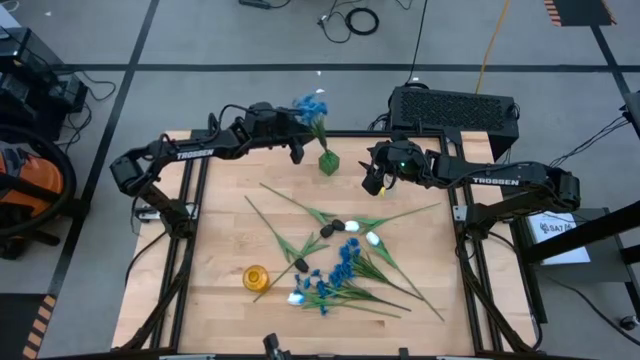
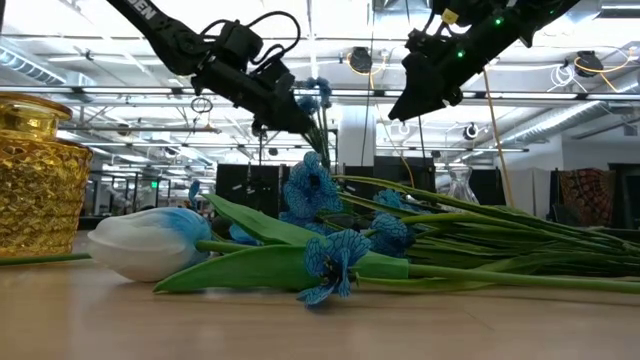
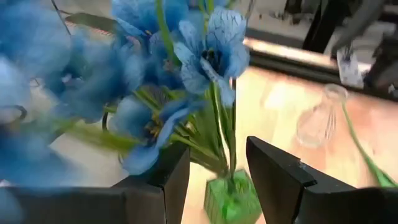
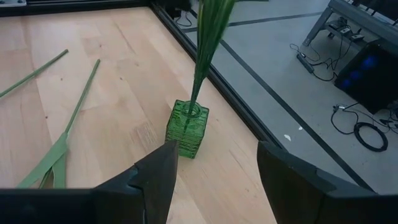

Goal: Sort flowers into vase by color
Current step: Put the top blue flowers into the green vase

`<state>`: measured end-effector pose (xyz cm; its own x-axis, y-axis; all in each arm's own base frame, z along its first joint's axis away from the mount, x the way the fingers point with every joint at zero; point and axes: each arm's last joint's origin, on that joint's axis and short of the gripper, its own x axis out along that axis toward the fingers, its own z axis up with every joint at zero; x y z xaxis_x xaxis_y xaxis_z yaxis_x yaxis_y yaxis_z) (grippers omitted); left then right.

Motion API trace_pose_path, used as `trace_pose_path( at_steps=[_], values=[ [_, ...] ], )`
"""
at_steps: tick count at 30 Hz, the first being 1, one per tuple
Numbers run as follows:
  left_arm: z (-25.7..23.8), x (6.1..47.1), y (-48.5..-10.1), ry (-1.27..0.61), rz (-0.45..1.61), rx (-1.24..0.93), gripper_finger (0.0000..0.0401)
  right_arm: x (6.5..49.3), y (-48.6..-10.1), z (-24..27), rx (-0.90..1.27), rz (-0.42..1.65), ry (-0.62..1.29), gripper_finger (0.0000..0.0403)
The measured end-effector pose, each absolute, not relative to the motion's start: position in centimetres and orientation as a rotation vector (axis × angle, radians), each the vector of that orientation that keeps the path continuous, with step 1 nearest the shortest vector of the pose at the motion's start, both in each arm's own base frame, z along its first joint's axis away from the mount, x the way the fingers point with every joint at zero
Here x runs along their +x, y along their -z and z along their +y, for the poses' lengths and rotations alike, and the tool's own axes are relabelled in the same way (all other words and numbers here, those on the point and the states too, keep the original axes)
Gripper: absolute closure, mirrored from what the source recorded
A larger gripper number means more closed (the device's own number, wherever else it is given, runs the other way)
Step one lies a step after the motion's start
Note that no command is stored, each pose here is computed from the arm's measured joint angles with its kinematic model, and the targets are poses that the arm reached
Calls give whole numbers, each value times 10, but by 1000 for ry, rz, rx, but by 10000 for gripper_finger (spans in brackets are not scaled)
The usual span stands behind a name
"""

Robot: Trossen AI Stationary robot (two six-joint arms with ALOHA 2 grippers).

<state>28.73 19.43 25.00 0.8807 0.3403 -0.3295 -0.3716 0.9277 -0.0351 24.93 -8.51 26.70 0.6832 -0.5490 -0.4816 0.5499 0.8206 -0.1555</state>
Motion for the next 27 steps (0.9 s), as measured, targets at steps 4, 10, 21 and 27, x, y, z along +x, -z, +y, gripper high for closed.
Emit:
trace_pose_path(
  at_steps=[4,10,21,27],
  values=[
    [192,289,-250,-370,321,-107,237,249,-267,-85,2,539,616,190],
    [192,277,-247,-376,437,-103,237,249,-266,-85,2,546,615,190],
    [175,236,-268,-380,616,-137,237,243,-256,-78,154,655,477,190],
    [156,223,-277,-335,679,-144,238,241,-263,-48,394,654,155,190]
  ],
)
